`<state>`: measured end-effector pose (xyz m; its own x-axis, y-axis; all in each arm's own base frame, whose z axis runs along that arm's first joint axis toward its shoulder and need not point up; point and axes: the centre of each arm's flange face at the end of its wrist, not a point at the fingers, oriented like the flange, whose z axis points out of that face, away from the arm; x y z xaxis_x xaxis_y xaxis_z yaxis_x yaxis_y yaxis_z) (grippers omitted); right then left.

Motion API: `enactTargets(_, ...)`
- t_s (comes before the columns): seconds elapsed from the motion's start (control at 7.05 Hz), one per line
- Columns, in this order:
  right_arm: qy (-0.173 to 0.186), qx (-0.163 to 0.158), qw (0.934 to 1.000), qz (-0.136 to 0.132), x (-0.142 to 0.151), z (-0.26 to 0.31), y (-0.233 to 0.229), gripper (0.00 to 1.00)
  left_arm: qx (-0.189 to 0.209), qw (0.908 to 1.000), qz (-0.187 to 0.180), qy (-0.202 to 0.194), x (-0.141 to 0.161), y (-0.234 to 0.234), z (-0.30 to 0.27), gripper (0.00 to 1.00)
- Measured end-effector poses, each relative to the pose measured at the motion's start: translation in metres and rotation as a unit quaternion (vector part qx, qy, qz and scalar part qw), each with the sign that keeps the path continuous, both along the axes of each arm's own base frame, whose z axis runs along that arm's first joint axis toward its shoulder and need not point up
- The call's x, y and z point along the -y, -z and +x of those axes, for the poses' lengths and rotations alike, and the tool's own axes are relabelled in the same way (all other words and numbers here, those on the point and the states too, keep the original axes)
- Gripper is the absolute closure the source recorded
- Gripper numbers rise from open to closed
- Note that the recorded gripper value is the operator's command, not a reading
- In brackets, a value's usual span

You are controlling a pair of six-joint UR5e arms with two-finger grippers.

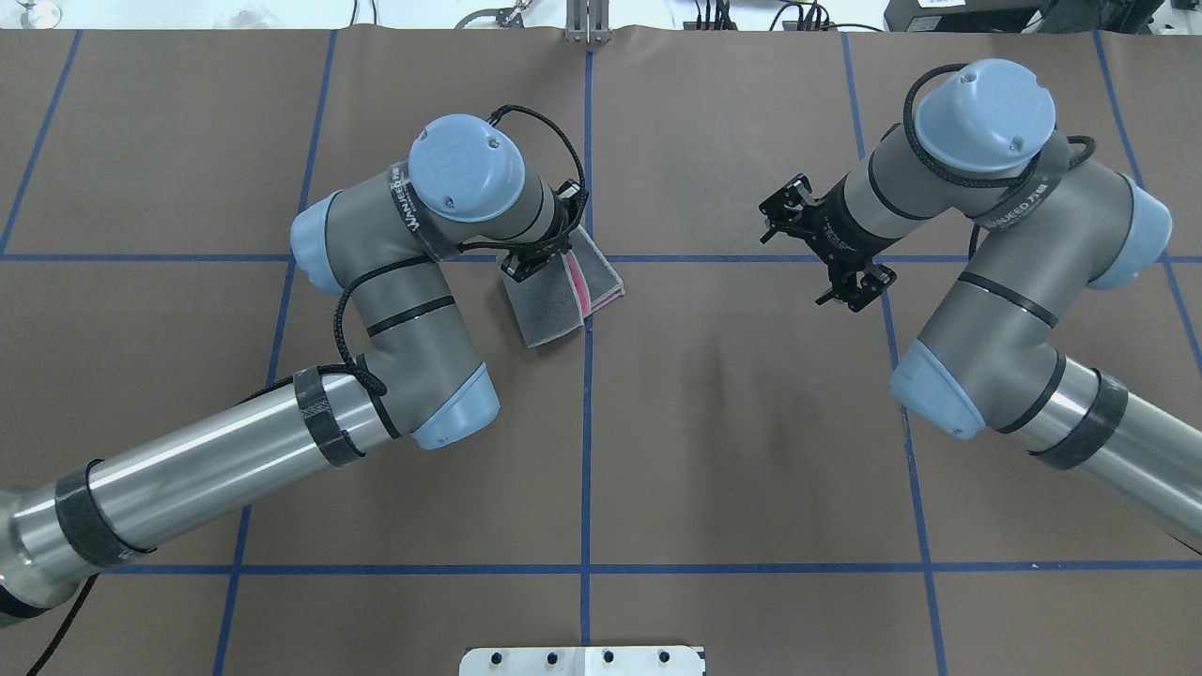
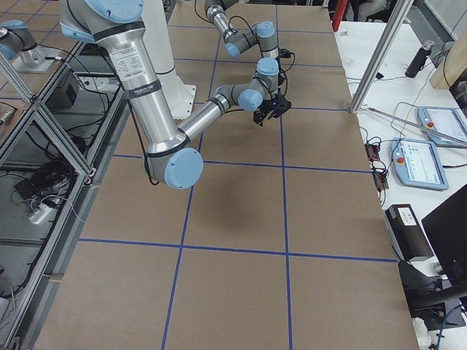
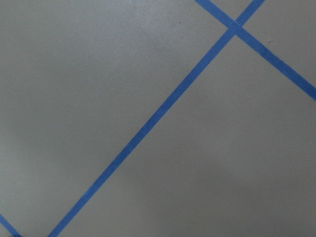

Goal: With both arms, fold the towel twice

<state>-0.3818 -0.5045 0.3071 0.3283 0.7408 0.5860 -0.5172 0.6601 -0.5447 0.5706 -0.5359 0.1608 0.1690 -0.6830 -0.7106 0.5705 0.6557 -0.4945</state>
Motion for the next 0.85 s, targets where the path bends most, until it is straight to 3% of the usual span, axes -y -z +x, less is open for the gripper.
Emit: enactTargets(0.85,-0.001,-0.003,1.0000,-0.004,0.000,0.001,-0.005,0.00,-0.011,0.9999,0.005,0.001,0.015,0.011,0.016,1.00)
